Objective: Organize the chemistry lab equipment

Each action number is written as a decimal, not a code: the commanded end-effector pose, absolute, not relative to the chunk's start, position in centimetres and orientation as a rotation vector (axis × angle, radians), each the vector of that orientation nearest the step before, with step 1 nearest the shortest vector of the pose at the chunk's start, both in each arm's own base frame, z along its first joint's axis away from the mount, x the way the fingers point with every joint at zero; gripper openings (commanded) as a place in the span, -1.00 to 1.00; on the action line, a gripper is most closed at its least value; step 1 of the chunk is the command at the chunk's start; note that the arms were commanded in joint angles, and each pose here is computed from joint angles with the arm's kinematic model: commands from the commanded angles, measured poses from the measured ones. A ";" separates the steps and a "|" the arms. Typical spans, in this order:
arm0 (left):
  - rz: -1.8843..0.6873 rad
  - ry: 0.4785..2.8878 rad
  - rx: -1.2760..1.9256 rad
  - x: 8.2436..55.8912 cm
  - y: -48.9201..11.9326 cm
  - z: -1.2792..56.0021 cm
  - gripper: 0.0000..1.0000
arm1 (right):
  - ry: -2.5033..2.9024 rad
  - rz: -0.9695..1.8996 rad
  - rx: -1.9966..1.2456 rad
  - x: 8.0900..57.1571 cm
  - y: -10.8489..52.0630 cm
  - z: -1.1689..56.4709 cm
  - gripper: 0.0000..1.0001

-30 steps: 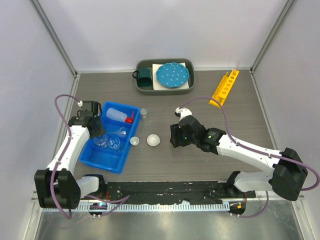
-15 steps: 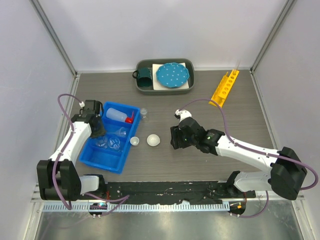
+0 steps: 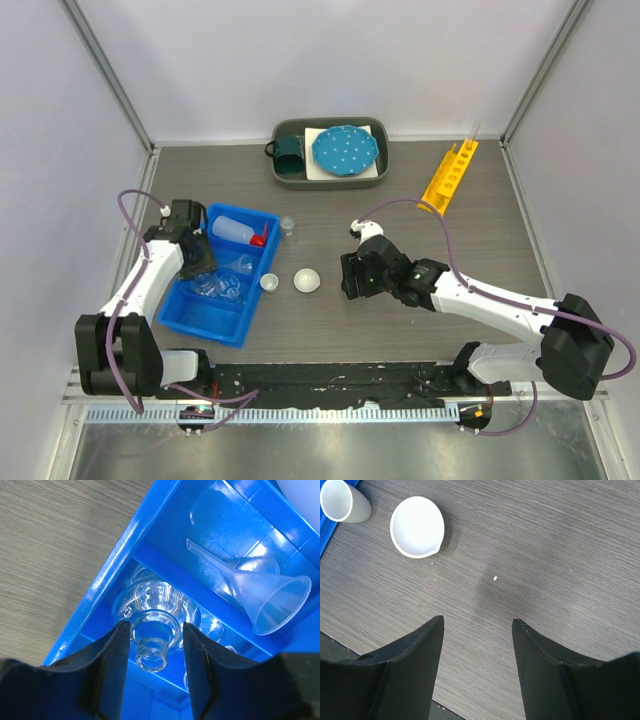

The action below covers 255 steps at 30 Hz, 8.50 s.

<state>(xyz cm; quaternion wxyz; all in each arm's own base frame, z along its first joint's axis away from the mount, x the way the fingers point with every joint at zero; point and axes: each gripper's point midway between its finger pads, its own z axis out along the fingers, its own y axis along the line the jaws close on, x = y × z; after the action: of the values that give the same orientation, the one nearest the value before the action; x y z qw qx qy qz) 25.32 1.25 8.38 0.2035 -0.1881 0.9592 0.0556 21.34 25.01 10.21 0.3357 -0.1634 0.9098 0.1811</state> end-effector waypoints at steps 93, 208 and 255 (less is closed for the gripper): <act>-0.144 2.347 -0.478 24.8 -1.3 20.4 0.20 | 2.558 0.341 -0.150 35.6 42.0 6.4 -0.99; -0.445 2.353 -0.333 25.0 -6.1 19.6 0.37 | 2.179 0.526 0.411 26.9 19.1 15.9 0.36; -0.651 2.232 -0.160 24.5 -9.4 22.1 0.99 | 1.960 0.948 0.737 37.7 20.7 8.5 0.01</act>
<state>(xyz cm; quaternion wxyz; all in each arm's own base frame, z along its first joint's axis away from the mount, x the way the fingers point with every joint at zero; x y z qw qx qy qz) 23.82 -9.42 21.29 0.3764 -0.0775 0.8854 -0.2615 35.80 19.79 6.74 0.3897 0.3020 0.7968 0.3494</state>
